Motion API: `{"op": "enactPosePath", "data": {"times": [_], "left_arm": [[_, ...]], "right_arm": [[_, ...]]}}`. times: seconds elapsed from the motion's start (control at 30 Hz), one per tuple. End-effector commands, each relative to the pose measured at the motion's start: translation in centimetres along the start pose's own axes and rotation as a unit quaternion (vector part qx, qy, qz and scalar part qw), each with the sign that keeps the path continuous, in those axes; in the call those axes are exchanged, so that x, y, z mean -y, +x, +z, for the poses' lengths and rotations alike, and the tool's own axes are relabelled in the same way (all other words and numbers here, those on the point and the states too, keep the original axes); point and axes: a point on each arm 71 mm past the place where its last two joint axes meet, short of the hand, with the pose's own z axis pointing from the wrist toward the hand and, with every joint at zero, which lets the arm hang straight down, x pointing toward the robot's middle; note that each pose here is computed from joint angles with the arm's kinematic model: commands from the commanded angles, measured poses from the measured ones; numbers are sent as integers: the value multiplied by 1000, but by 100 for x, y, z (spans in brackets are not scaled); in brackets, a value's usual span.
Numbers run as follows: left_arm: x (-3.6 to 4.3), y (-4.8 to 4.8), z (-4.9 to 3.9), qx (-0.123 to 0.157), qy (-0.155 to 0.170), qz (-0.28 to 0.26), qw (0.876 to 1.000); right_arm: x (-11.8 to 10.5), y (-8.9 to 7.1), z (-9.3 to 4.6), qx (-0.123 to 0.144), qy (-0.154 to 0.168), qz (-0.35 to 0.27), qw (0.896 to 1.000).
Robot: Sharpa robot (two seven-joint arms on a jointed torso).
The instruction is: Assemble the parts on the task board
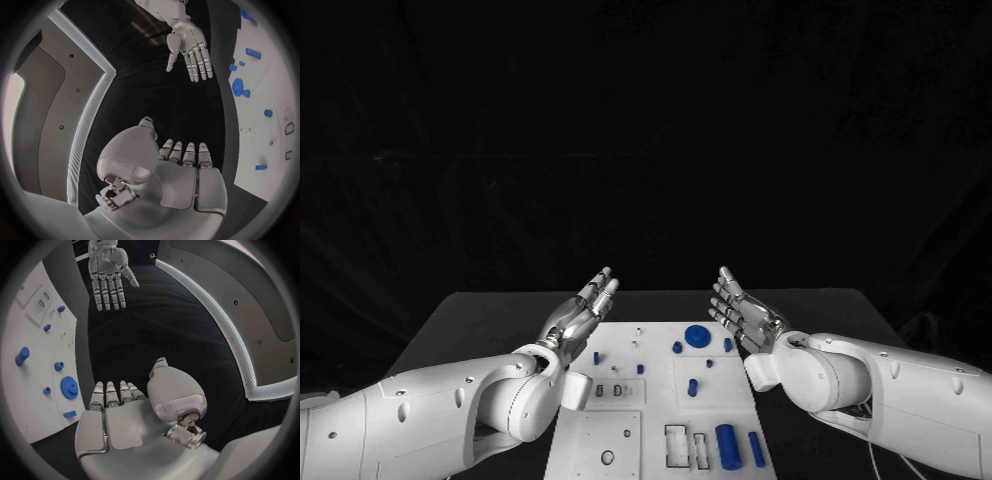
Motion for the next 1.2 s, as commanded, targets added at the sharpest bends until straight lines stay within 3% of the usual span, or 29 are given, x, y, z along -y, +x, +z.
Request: {"op": "enactPosePath", "data": {"times": [0.03, 0.3, 0.57, 0.8, 0.9, 1.0, 1.13, 1.17, 1.2], "left_arm": [[61, 85, 20, -53, 34, 3, 998], [32, 72, 20, -54, 30, 4, 998], [12, 66, 13, -54, 32, 3, 998], [23, 66, -14, -55, 37, 6, 998], [47, 46, -44, -56, 40, 10, 998], [94, -6, -88, -55, 44, 20, 997], [183, -75, -147, -51, 54, 28, 997], [223, -89, -169, -51, 58, 32, 997], [258, -92, -189, -50, 62, 34, 996]], "right_arm": [[13, 79, 4, -50, 5, 1, 999], [-5, 100, 1, -94, -16, -59, 994], [-58, 72, 8, -117, -49, -139, 982], [-245, 53, 61, -129, -85, -265, 952], [-416, 78, 78, -129, -105, -330, 929], [-616, 125, 79, -124, -130, -410, 894], [-852, 205, 50, -116, -157, -523, 830], [-926, 236, 32, -112, -165, -562, 802], [-974, 261, 16, -107, -171, -588, 783]]}}
